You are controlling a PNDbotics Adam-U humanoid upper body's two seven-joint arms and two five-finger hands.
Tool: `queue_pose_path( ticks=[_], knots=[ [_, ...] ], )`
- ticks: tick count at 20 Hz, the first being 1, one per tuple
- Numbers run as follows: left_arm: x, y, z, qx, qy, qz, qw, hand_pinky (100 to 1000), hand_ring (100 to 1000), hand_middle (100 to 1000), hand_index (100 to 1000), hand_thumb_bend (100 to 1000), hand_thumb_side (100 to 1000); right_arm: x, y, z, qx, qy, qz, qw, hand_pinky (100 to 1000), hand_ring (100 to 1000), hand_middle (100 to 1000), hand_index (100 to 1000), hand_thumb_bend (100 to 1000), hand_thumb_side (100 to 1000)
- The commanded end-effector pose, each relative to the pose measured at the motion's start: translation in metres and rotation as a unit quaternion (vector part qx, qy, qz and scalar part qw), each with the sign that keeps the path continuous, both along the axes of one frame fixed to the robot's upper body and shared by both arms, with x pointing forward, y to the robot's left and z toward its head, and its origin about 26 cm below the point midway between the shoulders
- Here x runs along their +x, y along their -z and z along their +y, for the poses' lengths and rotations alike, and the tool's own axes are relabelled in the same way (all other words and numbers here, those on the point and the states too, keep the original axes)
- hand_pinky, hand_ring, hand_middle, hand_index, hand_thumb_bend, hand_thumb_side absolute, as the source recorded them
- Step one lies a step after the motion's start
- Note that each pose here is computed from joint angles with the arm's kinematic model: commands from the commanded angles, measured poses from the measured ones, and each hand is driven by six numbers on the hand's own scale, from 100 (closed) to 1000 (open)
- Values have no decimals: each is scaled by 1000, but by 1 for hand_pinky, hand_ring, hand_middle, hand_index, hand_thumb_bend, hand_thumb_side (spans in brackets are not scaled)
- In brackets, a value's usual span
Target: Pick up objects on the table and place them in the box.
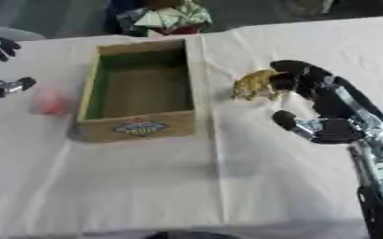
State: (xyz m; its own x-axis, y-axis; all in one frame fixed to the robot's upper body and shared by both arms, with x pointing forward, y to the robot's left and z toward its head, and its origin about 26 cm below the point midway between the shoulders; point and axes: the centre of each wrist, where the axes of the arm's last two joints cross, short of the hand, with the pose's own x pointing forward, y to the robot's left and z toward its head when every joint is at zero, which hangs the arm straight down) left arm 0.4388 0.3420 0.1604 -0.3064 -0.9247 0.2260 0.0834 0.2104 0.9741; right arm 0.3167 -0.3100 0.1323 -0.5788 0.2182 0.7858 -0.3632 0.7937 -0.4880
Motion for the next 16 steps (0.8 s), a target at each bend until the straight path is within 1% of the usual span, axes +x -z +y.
queue_pose_path(
  ticks=[1,6,7,12,16],
  knots=[
    [6,-2,3,15,-6,3,1000,664,672,661,834,503,481,1,-9,-3,-14,-3,-12,1000,854,845,879,862,537,380],
    [9,11,0,31,-8,24,999,664,665,654,828,500,491,1,-9,-2,-14,-4,-11,1000,854,845,879,862,534,383],
    [9,13,0,33,-10,28,999,663,650,646,829,499,497,1,-9,-2,-14,-4,-11,1000,854,845,879,862,534,383],
    [10,23,-2,39,-21,43,998,658,646,641,828,471,492,1,-9,-2,-14,-4,-10,1000,854,844,879,862,533,384],
    [10,30,-2,50,-32,54,997,659,645,642,828,414,416,1,-9,-2,-15,-4,-10,1000,854,844,879,862,533,385]
  ],
)
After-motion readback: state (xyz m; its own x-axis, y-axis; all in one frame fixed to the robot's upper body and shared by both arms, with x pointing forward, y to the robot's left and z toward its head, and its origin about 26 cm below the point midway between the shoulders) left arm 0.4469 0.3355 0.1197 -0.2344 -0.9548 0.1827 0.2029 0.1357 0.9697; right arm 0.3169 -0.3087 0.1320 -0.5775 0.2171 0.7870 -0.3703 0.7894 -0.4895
